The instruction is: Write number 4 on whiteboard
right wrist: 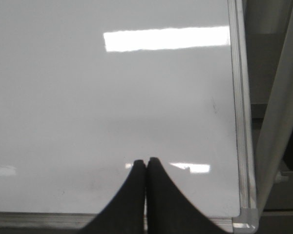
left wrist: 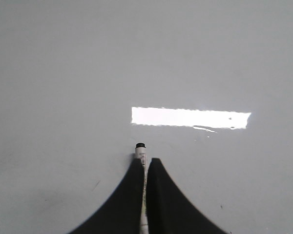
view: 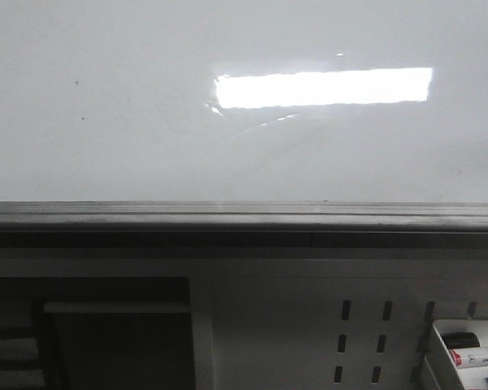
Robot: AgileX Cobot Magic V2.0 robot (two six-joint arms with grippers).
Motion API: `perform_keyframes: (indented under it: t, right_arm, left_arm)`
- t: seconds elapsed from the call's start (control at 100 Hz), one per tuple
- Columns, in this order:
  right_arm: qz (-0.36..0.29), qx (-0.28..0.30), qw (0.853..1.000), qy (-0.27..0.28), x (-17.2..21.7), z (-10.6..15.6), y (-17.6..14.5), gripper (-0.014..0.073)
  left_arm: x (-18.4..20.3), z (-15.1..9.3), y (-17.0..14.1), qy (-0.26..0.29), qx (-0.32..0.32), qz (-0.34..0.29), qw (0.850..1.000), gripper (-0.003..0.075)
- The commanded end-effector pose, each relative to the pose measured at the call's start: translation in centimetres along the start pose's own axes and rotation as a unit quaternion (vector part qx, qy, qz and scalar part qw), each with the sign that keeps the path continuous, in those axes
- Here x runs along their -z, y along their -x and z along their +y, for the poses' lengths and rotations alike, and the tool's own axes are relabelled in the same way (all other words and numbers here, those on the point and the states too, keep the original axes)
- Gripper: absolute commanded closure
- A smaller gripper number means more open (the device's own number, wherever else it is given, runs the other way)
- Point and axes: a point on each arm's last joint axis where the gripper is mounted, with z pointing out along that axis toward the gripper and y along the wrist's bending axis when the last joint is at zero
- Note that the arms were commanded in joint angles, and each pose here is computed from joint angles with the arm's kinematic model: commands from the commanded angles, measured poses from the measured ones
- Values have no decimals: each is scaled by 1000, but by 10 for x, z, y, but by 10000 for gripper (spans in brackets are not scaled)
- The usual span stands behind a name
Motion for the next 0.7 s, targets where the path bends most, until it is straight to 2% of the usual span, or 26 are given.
perform_keyframes:
  t: [0.0,0.12,0.31,0.69]
  right_arm:
    - [-6,25,1000,-3,-2,-1,27,664]
    - [-2,21,1000,-1,-9,-1,41,664]
    - [-17,21,1000,-1,-13,-1,44,664]
    - [-5,20,1000,0,-13,0,42,664]
  left_arm:
    - [-8,-4,29,-1,-10,8,1000,741]
    - [-20,-7,41,-3,-6,44,999,741]
    - [-34,-5,38,2,-4,61,998,741]
    - [-34,-5,37,1,-1,62,998,741]
